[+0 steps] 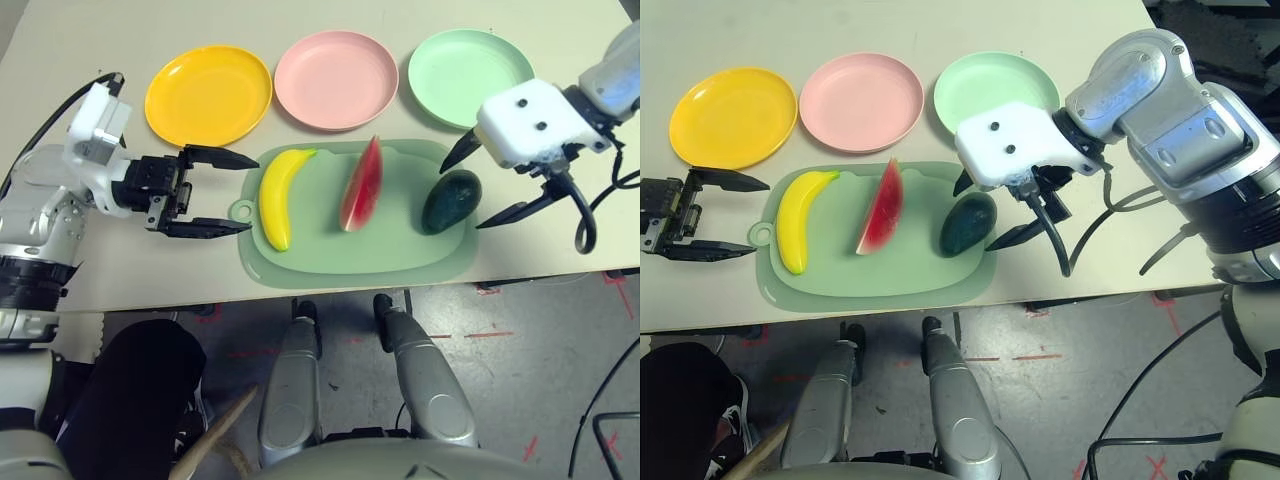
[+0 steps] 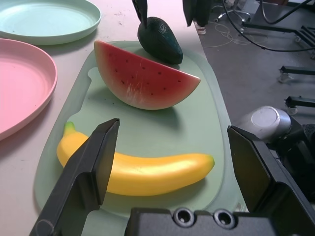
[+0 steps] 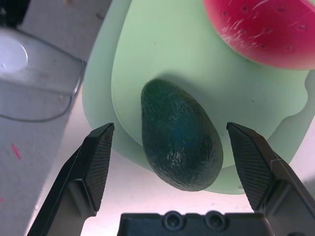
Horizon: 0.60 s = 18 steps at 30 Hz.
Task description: Place the fruits into color-matched plates.
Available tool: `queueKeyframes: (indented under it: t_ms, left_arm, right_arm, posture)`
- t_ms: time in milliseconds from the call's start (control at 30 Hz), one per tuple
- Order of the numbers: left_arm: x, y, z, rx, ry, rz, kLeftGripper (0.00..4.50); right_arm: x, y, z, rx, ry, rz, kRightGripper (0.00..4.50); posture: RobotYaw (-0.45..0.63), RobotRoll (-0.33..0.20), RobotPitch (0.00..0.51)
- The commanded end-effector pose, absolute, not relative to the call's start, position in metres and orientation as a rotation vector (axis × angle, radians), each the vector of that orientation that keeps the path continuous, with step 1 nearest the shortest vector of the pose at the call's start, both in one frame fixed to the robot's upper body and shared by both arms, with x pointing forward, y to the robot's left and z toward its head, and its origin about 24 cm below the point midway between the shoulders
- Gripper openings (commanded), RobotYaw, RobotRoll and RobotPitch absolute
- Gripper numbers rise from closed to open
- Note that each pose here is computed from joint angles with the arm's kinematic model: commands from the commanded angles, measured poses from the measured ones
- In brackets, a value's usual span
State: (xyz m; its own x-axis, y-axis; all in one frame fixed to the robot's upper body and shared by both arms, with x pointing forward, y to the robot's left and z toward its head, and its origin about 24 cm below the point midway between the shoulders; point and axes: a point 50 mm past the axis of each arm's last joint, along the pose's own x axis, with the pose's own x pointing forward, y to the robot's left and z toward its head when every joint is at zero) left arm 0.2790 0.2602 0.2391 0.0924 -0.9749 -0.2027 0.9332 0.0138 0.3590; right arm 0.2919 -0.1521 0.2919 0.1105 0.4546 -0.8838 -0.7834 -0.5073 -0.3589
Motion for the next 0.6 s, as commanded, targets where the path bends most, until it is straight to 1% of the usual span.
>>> queueKeyframes:
  t_ms: [33,600]
  left_arm:
    - [0.276,0.258,0.239,0.461,-0.105,-1.516,4.47]
    - [0.274,0.261,0.242,0.489,-0.088,-1.508,4.47]
  right_arm:
    - [0.295,-0.154,0.290,-1.443,0.347,1.578,4.50]
    - [0.301,-0.153,0.278,-1.415,0.360,1.586,4.50]
  posture:
    - [-0.10,0.000,0.411]
    - [-0.10,0.000,0.411]
